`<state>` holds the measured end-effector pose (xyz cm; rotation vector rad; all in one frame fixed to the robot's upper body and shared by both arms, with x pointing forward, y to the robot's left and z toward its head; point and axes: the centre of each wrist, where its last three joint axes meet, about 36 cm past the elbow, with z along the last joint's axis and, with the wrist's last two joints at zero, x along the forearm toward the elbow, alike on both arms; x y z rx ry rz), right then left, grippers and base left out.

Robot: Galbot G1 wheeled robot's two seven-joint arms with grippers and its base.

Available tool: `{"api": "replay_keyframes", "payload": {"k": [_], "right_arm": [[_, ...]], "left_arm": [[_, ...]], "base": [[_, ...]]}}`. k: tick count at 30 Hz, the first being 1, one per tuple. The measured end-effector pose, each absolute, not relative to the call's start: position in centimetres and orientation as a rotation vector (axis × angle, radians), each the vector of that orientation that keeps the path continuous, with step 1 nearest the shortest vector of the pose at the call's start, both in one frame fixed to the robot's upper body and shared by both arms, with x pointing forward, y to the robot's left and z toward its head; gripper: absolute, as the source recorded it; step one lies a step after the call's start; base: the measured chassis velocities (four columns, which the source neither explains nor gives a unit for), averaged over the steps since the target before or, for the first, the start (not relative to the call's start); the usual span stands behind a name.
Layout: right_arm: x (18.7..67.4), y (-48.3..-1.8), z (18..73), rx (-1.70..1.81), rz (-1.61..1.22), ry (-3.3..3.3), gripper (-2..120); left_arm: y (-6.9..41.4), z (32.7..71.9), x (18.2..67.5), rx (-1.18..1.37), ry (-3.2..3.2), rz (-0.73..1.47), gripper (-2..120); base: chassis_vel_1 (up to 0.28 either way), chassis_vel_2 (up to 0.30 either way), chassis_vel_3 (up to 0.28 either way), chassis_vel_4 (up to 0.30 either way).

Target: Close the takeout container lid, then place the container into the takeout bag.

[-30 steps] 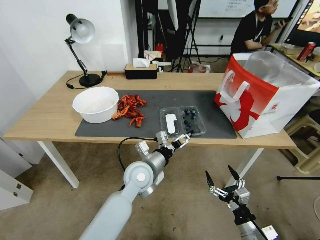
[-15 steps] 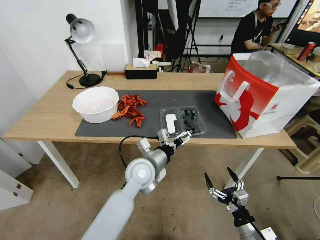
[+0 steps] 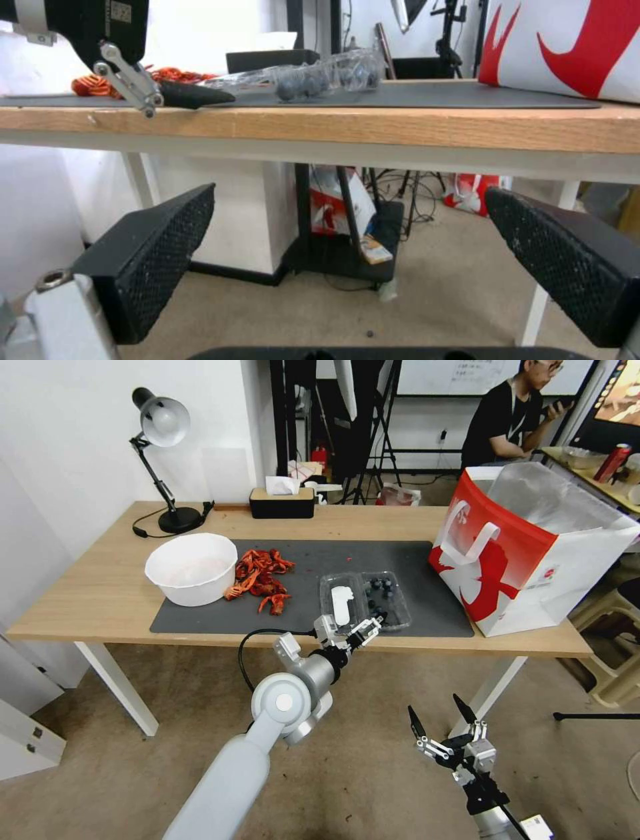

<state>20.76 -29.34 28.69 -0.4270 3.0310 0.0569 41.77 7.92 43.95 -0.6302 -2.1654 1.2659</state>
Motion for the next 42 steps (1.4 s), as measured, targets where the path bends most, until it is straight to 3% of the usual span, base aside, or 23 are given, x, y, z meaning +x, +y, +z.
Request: {"api": "replay_keyframes", "payload": {"k": [42], "right_arm": [[20.0, -29.5, 27.7, -0.429, 0.052, 3.043, 100]], "left_arm": [[7.2, 43.1, 43.0, -0.610, -2.206, 1.382, 100]], "base": [[0.000, 0.000, 0.000, 0.000]]}}
